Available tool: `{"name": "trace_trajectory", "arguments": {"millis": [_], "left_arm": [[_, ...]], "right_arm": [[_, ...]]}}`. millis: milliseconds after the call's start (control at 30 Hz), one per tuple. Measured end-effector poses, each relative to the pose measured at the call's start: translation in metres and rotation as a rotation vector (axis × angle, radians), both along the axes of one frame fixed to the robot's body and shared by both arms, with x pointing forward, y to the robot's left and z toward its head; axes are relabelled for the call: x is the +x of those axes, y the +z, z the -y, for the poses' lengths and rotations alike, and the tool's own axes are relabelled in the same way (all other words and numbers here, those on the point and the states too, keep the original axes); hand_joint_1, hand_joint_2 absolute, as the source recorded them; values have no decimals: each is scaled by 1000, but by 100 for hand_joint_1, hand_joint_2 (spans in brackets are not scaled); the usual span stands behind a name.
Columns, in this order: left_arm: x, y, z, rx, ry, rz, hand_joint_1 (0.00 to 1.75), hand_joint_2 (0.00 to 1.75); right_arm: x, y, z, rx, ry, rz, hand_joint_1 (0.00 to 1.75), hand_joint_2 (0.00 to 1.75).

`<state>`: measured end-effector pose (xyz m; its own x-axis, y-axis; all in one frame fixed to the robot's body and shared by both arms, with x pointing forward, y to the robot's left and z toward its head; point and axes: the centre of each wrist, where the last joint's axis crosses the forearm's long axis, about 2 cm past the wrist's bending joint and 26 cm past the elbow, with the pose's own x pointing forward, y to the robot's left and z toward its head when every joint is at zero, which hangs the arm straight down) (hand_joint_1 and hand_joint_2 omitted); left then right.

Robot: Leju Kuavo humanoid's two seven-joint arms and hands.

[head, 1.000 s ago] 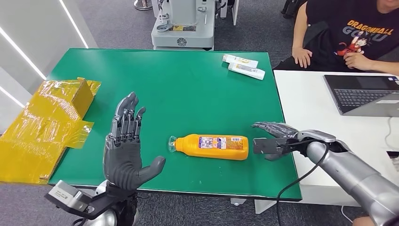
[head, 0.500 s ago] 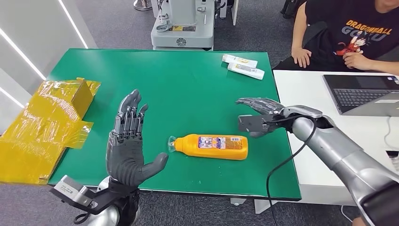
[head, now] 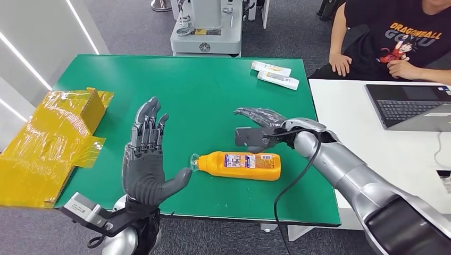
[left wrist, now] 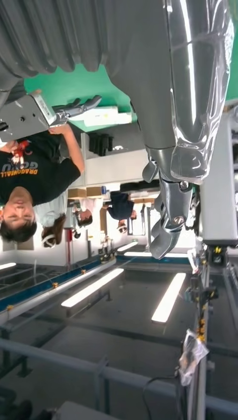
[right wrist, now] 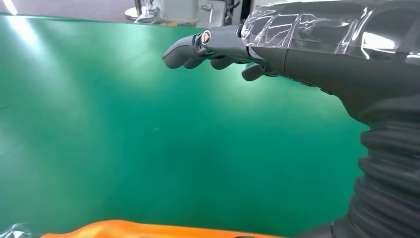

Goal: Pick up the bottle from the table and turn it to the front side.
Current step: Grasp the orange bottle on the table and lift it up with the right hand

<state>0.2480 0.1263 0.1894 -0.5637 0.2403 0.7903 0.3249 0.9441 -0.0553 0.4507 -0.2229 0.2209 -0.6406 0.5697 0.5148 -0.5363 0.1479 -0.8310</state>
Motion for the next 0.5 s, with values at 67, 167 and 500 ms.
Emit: {"name": "trace_trajectory", "arguments": {"millis": [67, 167, 500], "left_arm": [[0, -1, 0, -4, 6, -1, 0, 175], [0, -1, 0, -9, 11, -2, 0, 175], [1, -2, 1, -12, -4, -11, 0, 175]], "right_arm": [[-1, -5, -2, 1, -4, -14, 0, 175], [-4, -18, 0, -7, -14, -45, 0, 175], [-22, -62, 13, -57, -41, -148, 0, 175]]}}
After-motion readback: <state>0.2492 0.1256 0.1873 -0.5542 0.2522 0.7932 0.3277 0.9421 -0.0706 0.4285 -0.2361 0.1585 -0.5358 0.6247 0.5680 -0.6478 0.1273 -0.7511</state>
